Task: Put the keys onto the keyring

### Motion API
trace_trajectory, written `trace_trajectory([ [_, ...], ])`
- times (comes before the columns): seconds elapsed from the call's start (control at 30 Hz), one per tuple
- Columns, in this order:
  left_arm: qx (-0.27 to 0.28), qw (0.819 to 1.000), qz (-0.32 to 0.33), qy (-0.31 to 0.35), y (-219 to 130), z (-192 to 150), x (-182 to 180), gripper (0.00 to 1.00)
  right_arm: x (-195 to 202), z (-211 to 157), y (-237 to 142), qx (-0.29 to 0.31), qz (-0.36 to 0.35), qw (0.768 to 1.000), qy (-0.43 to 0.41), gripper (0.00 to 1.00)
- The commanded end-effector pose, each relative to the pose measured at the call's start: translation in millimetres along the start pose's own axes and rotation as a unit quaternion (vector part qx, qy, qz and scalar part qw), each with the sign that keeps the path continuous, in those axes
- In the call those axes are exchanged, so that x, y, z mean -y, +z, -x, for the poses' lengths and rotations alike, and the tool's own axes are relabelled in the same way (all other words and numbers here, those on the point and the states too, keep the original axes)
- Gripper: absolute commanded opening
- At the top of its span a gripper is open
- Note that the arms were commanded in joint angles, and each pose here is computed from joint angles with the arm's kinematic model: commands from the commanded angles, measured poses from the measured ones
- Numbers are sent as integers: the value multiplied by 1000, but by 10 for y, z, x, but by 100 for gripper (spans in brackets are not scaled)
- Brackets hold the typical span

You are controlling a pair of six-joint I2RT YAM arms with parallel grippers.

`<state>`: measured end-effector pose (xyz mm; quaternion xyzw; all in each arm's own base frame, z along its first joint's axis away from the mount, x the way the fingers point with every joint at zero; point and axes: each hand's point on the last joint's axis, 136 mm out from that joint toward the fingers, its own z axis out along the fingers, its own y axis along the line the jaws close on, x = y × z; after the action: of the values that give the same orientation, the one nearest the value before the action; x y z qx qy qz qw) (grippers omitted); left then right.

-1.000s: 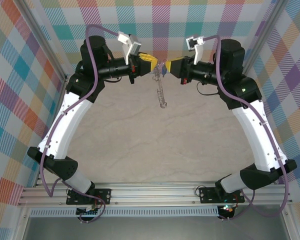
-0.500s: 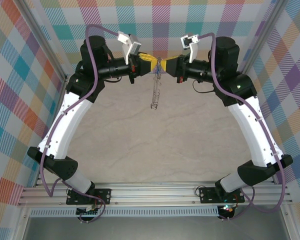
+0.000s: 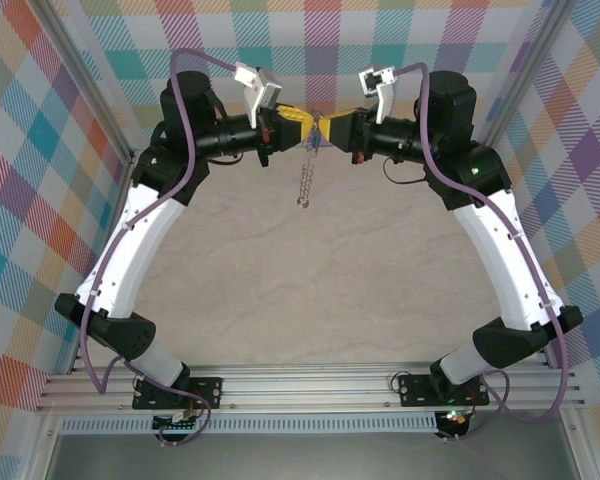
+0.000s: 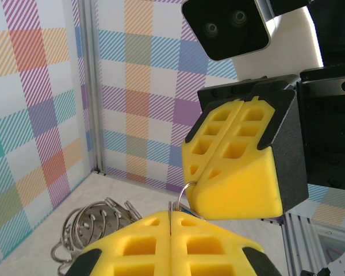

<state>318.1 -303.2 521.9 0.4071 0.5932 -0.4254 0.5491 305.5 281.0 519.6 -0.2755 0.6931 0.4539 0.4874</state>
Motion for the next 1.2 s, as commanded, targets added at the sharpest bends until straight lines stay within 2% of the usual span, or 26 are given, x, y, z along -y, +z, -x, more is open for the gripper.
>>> trace_trajectory([
  [0.0,36,998,-32,36,-70,275,231,0,-71,134,31,18,13,1000,-10,0],
  [0.6,41,998,-30,45,-106,323,265,0,198,-159,129,-27,-28,999,-1,0],
  [1.17,45,998,-19,51,-124,315,247,0,336,-217,66,-25,-42,998,24,0],
])
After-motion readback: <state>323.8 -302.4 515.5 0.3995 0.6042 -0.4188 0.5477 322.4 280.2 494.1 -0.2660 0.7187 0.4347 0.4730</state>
